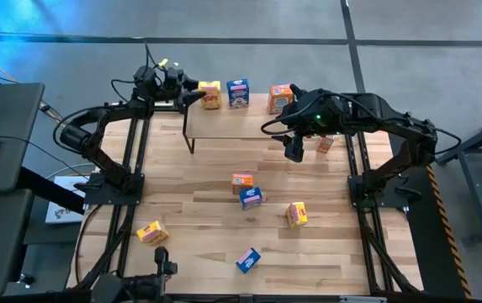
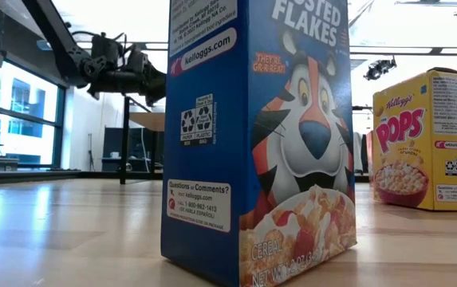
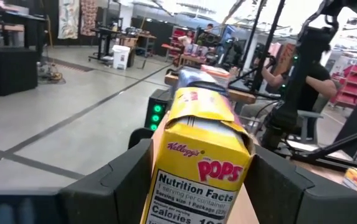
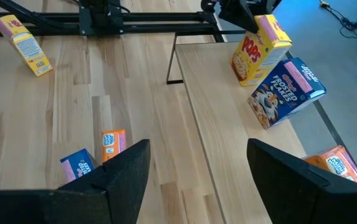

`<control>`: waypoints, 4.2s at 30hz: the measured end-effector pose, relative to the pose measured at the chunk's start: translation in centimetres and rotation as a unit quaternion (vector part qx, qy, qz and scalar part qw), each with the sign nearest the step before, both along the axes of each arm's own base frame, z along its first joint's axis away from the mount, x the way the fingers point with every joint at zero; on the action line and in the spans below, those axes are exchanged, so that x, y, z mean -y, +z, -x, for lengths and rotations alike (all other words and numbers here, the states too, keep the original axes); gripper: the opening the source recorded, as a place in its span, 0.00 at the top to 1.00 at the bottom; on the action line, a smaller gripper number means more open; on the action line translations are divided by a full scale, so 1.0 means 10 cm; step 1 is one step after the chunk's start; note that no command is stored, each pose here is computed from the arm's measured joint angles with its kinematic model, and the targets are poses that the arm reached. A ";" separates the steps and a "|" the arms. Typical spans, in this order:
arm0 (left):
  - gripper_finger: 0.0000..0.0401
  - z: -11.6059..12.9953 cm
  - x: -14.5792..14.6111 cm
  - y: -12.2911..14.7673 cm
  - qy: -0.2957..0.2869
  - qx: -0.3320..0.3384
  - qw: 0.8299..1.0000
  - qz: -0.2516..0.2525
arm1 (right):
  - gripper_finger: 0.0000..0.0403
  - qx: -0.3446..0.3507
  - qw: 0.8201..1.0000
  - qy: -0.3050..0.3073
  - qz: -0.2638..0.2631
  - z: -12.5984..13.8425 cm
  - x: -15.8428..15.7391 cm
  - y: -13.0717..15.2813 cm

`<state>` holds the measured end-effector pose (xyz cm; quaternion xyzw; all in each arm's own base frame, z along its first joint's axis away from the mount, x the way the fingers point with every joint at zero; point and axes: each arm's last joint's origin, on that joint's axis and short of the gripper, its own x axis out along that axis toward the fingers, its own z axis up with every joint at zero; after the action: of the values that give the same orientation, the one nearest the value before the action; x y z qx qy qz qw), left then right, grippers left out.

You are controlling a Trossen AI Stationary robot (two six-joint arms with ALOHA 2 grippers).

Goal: Stack cereal on shelf
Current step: Put the bottom right yellow cereal box on the shelf, then adjust the blue cereal box on the shelf

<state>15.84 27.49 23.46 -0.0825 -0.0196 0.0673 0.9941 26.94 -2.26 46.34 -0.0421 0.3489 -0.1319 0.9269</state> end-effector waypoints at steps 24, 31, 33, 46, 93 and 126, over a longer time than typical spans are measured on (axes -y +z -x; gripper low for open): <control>0.44 0.16 0.33 0.64 -0.004 0.057 0.997 -0.047 | 0.35 0.010 1.000 0.001 0.002 -0.01 0.00 0.01; 0.44 0.23 0.55 0.87 -0.069 0.064 0.993 -0.070 | 0.35 0.024 0.999 0.024 0.040 -0.10 0.01 0.03; 0.44 0.23 0.61 0.90 -0.092 0.062 0.992 -0.064 | 0.35 0.036 0.997 0.035 0.056 -0.15 0.01 0.04; 0.44 0.03 0.80 0.93 -0.171 0.059 0.982 -0.050 | 0.35 0.083 0.985 0.081 0.127 -0.47 0.57 0.01; 0.44 0.00 0.81 0.93 -0.169 0.062 0.984 -0.005 | 0.35 0.051 0.995 0.080 0.044 -0.84 2.40 -1.10; 0.44 0.00 0.81 0.93 -0.167 0.063 0.984 -0.018 | 0.39 0.034 0.997 0.055 0.033 -0.85 2.43 -1.16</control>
<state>15.81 19.38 32.73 -0.0704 -0.0694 -0.1054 0.9895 35.41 -26.56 34.73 -0.0875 0.3099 -0.0932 0.9421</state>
